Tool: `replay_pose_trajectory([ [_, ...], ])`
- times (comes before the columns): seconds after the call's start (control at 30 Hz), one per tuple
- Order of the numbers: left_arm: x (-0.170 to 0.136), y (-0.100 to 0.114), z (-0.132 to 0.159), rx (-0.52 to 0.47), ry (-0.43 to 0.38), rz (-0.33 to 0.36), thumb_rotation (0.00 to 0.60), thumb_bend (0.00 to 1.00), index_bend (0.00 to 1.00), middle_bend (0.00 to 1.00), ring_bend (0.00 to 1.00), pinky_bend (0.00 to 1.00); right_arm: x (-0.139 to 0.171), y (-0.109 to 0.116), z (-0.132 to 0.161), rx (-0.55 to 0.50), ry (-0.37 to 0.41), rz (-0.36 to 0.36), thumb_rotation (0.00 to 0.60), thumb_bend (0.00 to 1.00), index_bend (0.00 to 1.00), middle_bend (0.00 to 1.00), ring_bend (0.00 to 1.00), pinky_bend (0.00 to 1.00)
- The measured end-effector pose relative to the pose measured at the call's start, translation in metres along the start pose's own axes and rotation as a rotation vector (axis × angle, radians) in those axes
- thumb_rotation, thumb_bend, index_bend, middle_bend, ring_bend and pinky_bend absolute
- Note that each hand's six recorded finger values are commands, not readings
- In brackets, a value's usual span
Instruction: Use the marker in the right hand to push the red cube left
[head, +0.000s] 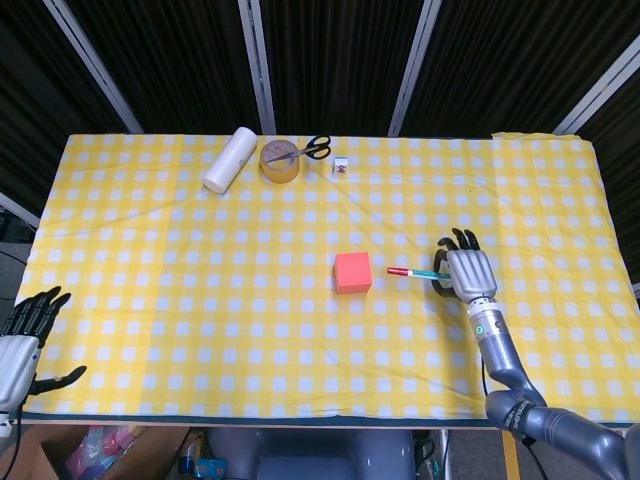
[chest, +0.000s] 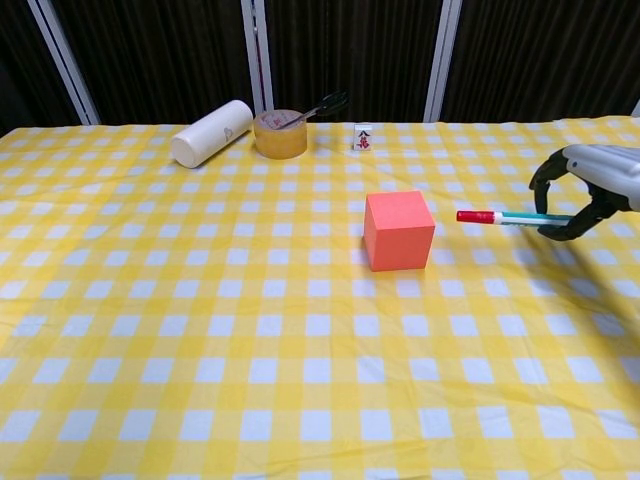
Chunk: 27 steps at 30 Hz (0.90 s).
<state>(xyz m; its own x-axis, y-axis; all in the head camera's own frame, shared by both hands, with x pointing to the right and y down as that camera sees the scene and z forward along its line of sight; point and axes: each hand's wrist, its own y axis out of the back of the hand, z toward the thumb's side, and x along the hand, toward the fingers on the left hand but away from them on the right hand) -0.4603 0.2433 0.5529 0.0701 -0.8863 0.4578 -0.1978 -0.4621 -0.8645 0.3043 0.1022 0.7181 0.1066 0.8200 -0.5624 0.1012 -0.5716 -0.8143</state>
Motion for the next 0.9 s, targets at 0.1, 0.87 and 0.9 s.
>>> replay_pose_trajectory([
  [0.1, 0.000, 0.000, 0.000, -0.005, -0.001, -0.006, 0.600, 0.00, 0.00, 0.00, 0.00, 0.00, -0.001, -0.001, 0.004, 0.008, 0.018, 0.004, 0.600, 0.46, 0.64, 0.26, 0.06, 0.00],
  [0.87, -0.001, -0.001, 0.000, -0.022, -0.018, -0.033, 0.600, 0.00, 0.00, 0.00, 0.00, 0.00, -0.015, -0.021, 0.060, 0.020, 0.082, 0.026, 0.600, 0.45, 0.64, 0.26, 0.06, 0.01],
  [0.9, -0.001, -0.001, 0.001, -0.022, -0.021, -0.035, 0.600, 0.00, 0.00, 0.00, 0.00, 0.00, -0.015, -0.021, 0.064, 0.017, 0.088, 0.025, 0.600, 0.46, 0.64, 0.26, 0.06, 0.01],
])
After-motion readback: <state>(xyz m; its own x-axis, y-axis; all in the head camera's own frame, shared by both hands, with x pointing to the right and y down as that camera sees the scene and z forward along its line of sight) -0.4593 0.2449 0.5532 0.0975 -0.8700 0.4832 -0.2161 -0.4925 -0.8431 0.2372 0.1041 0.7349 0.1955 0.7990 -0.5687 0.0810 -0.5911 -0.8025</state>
